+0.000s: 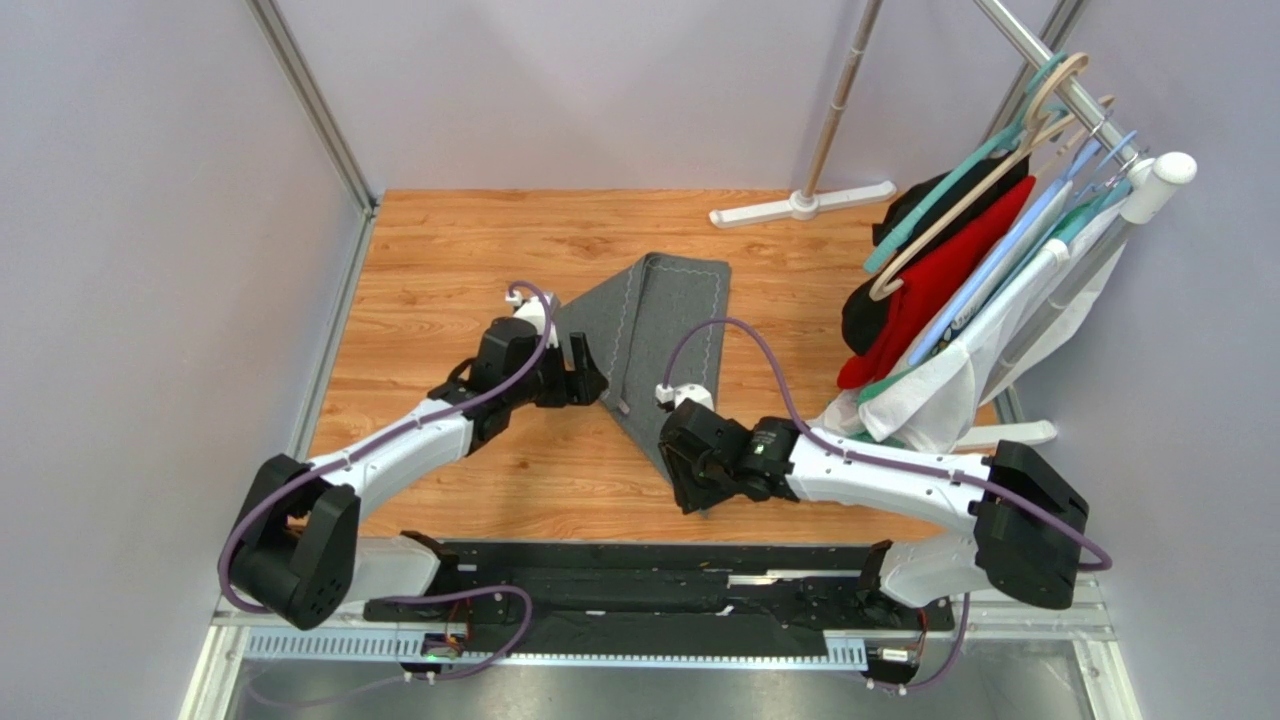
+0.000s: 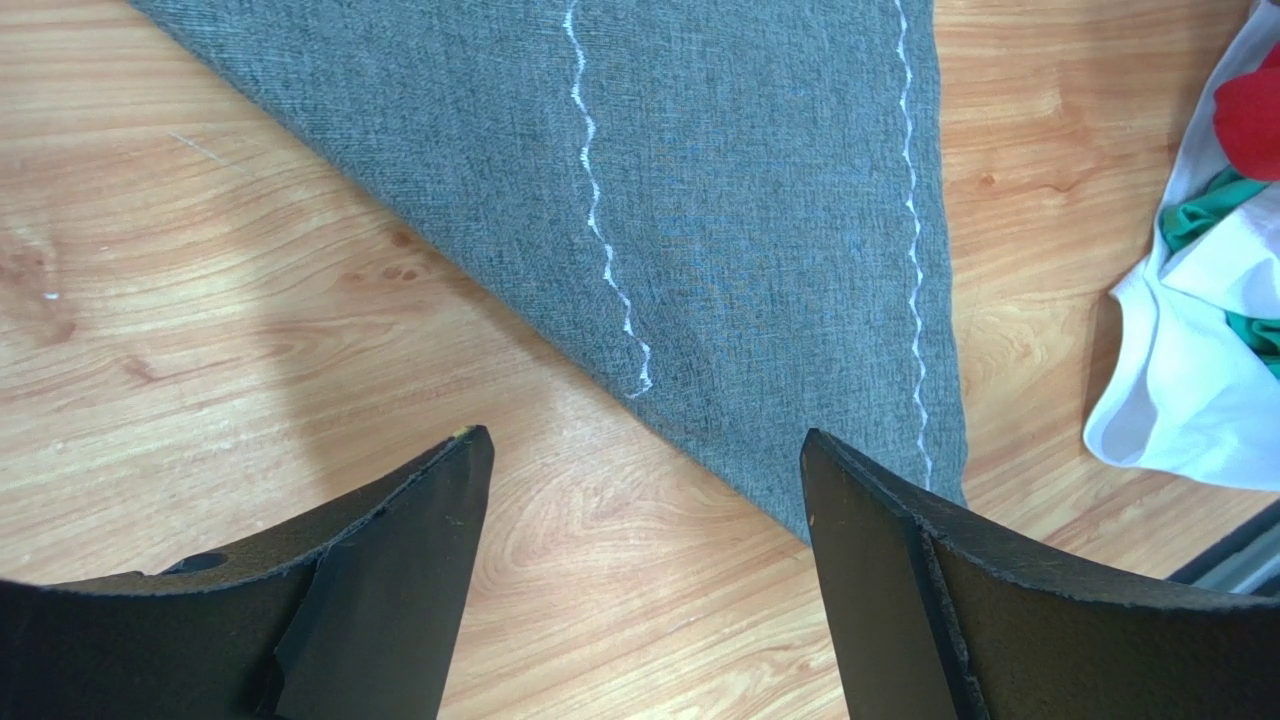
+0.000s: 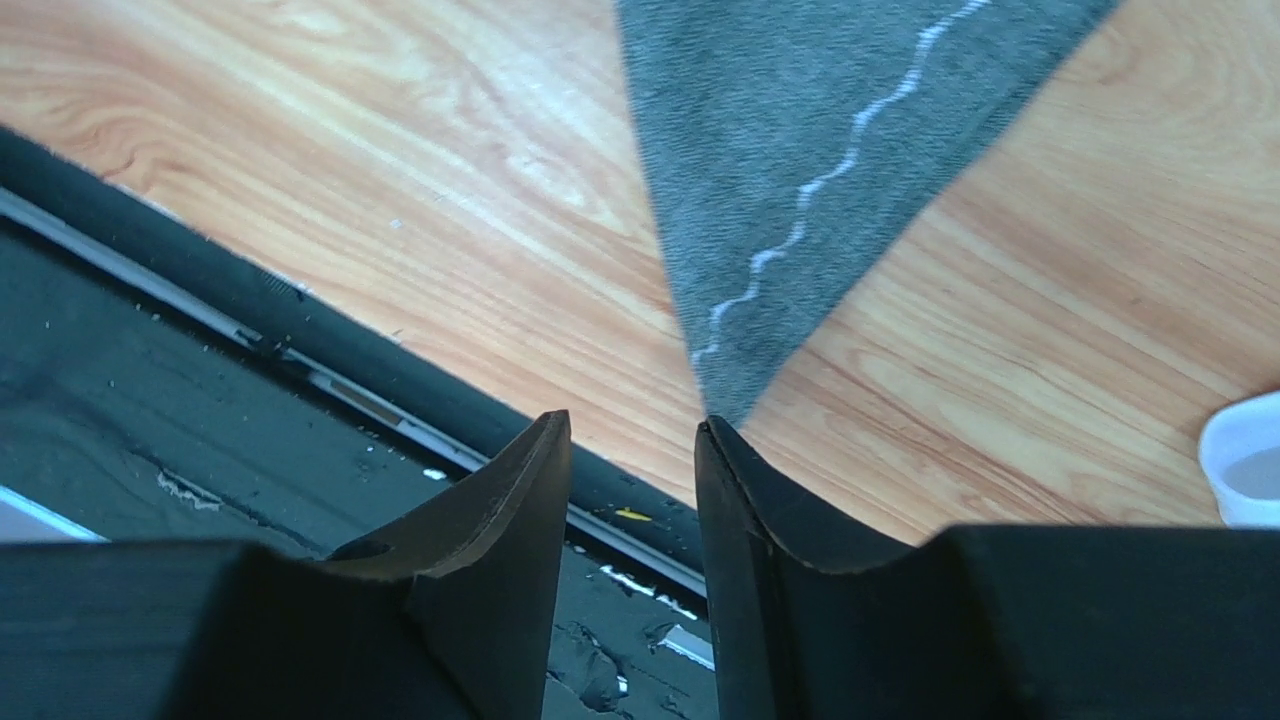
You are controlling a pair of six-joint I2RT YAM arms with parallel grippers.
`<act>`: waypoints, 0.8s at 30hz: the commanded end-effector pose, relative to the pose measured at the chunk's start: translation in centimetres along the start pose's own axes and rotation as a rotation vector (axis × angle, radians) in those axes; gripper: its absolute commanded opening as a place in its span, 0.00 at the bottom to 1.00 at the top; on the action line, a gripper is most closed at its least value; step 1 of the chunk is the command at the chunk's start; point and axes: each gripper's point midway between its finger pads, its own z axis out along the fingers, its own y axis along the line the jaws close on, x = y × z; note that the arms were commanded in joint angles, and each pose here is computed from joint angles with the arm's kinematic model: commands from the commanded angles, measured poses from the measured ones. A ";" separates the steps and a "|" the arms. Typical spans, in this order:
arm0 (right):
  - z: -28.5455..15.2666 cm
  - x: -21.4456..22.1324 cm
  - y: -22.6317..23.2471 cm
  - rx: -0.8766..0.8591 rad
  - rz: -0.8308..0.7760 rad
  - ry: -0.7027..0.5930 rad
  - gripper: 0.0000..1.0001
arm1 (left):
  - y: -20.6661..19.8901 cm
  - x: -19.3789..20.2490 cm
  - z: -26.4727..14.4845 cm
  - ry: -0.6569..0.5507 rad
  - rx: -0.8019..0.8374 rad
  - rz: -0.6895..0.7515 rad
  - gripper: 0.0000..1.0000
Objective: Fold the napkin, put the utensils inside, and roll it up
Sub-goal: Fold the napkin
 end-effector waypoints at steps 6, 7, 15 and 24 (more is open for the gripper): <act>1.8 0.2 1.0 0.104 -0.170 0.014 0.40 | 0.5 0.0 -0.8 -0.020 -0.005 -0.003 0.85; 2.1 0.0 1.0 0.118 -0.174 0.012 0.40 | 0.7 0.3 -0.8 -0.017 -0.008 -0.005 0.85; 0.5 -1.4 1.1 0.145 -0.200 -0.034 0.40 | 1.4 0.6 -1.2 -0.022 -0.016 -0.010 0.86; 2.1 -0.1 0.1 0.198 -0.227 0.024 0.40 | 1.4 0.8 -1.2 -0.016 -0.005 -0.016 0.86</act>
